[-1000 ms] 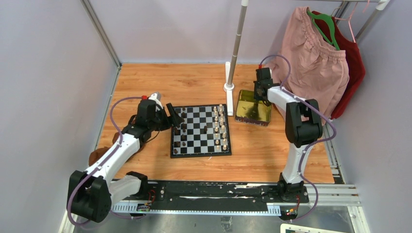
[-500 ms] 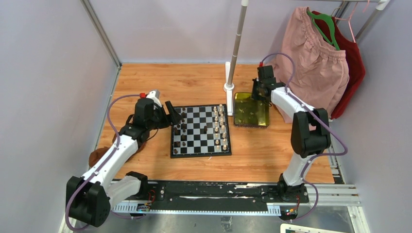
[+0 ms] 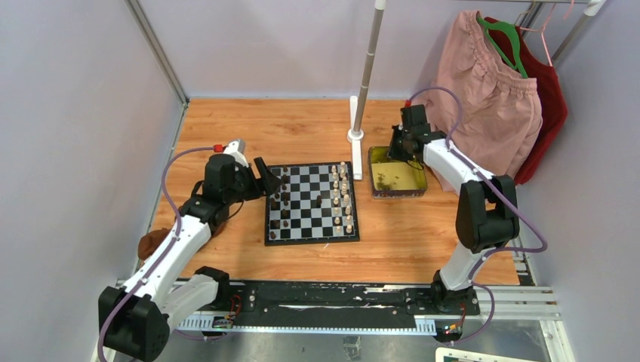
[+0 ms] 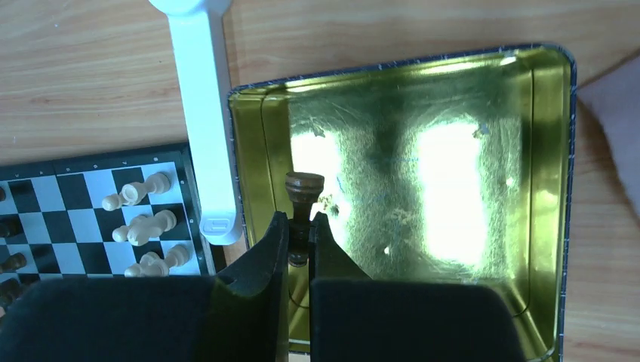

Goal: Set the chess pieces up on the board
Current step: Pick up the chess piece from the storage box.

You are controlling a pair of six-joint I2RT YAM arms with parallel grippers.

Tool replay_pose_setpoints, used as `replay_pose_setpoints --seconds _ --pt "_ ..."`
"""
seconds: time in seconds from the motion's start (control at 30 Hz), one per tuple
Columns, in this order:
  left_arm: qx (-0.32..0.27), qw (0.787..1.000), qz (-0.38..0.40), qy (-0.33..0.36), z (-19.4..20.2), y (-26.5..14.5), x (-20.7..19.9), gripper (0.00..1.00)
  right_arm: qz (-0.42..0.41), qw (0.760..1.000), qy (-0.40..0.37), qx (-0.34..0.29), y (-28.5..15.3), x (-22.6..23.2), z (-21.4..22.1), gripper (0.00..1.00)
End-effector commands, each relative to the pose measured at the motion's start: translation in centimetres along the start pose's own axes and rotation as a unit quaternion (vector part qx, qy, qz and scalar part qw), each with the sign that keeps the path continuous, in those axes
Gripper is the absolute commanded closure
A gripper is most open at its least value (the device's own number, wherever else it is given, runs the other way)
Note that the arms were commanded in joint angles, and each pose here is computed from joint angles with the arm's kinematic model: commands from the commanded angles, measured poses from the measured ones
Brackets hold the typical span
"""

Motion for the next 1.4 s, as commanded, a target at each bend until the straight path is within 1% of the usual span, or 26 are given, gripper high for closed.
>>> replay_pose_setpoints --seconds 0.0,0.1,0.2,0.33,0.43,0.53,0.63,0.73,0.87,1.03,1.2,1.37 --pt "-0.011 1.000 0.012 0.015 -0.7 -0.9 -0.9 0.22 -0.004 0.997 0.067 0.038 0.3 -1.3 2.1 1.00" --pt "-0.011 1.000 0.011 0.013 -0.5 -1.0 -0.7 0.22 -0.011 0.995 0.092 0.039 0.4 -1.8 2.3 1.00" --pt "-0.011 1.000 0.015 0.012 -0.6 -0.9 -0.9 0.22 -0.022 0.994 0.101 0.035 0.0 -1.6 2.0 1.00" --pt "-0.009 1.000 0.026 0.013 -0.7 -0.8 -1.3 0.22 -0.051 0.992 0.112 0.025 -1.3 -0.5 1.4 1.00" --pt "-0.006 0.999 0.037 0.014 -0.7 -0.7 -1.7 0.22 -0.090 0.988 0.124 0.028 -2.5 0.8 1.2 1.00" --pt "-0.004 0.999 0.043 0.014 -0.7 -0.7 -1.9 0.22 -0.146 0.978 0.145 0.042 -4.0 3.0 1.4 1.00" --pt "-0.005 0.999 0.049 0.013 -0.8 -0.8 -2.2 0.22 -0.183 0.969 0.155 0.053 -5.6 5.5 1.8 1.00" --pt "-0.006 0.998 0.061 0.008 -0.9 -0.7 -2.6 0.22 -0.222 0.962 0.149 0.062 -7.0 8.5 2.2 1.00" --pt "0.000 0.996 0.086 0.003 -1.0 -0.5 -3.6 0.22 -0.275 0.950 0.122 0.080 -8.7 12.3 2.9 1.00" --pt "0.006 0.992 0.126 -0.012 -1.5 -0.4 -5.5 0.22 -0.366 0.924 0.064 0.093 -10.8 17.0 4.1 1.00" --pt "0.011 0.988 0.152 -0.029 -2.2 -0.2 -7.1 0.22 -0.445 0.886 0.005 0.132 -12.5 20.6 5.9 1.00" --pt "0.028 0.982 0.180 -0.041 -2.4 0.3 -8.5 0.22 -0.498 0.850 -0.035 0.167 -13.7 23.1 7.3 1.00"
Point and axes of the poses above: each gripper's point midway between its finger pads, its own y axis out along the fingers, its own x axis along the line the jaws close on, z = x × y, the point moved 2 cm from there along -y, back along the fingers, and after that the axes turned 6 degrees about -y, right-handed, at the moved point
